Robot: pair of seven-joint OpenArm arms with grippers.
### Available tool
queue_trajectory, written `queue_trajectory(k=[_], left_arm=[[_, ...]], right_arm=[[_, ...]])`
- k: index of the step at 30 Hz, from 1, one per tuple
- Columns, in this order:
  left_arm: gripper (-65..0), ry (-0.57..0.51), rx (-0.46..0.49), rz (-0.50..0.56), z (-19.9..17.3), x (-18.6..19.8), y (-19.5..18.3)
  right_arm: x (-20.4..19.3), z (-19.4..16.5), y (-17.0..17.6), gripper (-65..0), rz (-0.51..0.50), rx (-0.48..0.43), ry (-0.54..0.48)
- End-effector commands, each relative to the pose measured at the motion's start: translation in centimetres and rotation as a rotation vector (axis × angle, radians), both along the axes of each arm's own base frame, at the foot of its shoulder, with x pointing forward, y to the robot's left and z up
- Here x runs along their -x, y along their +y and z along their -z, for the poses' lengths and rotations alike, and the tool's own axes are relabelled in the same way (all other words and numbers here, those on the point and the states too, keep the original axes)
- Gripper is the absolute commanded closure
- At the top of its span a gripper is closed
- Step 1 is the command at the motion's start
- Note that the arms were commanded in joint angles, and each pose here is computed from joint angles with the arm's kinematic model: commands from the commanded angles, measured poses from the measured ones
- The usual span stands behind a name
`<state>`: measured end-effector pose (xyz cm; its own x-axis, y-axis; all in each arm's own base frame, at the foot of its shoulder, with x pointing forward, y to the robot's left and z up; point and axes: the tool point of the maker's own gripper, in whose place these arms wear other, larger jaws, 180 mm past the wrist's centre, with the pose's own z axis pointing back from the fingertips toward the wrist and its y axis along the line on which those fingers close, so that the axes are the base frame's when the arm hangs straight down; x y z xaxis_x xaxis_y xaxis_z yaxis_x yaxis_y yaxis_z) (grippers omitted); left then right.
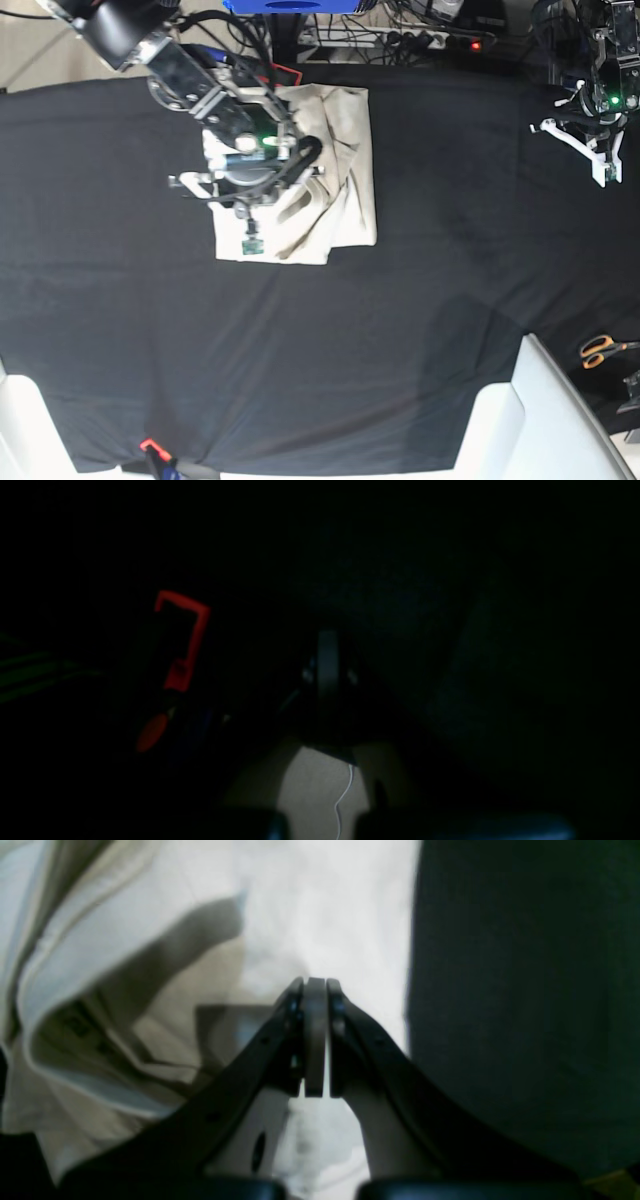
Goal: Fold the T-shirt properly
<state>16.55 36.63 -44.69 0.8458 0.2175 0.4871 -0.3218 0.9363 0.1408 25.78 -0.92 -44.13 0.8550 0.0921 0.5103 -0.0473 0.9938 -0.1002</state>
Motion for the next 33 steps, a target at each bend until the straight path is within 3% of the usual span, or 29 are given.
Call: queue_trajectory(k=[1, 7, 12, 17, 23, 28, 33], left_arm=[[0.0, -0.025, -0.032, 0.009, -1.0, -0.7, 0.8], [0.0, -0.027, -0.033, 0.01, -1.1, -0.7, 0.8], [0.0, -0.031, -0.033, 0.01, -1.2, -0.9, 0.8], [0.0, -0.031, -0.034, 0.005, -1.2, -0.8, 1.0], [0.0, -0.036, -0.035, 0.005, -1.3, -1.0, 1.0], [0.0, -0.034, -0.035, 0.004, -1.2, -0.9, 1.0], [0.0, -0.033, -0.035, 0.003, -1.2, -0.9, 1.0]], right_arm=[[-1.0, -1.2, 1.1, -1.4, -0.006, -0.022, -0.048], [-0.2, -1.7, 4.5, -1.2, -0.015, -0.096, -0.024], [1.7, -2.1, 8.3, -1.2, -0.113, -0.127, -0.015], [1.8, -2.2, 8.9, -1.2, -0.135, -0.13, -0.022], [1.7, -2.5, 11.0, -1.2, -0.312, -0.141, -0.054], [1.8, -2.0, 11.9, -1.2, -0.373, -0.141, -0.068], [2.8, -2.2, 14.3, -1.2, -0.55, -0.163, -0.086]])
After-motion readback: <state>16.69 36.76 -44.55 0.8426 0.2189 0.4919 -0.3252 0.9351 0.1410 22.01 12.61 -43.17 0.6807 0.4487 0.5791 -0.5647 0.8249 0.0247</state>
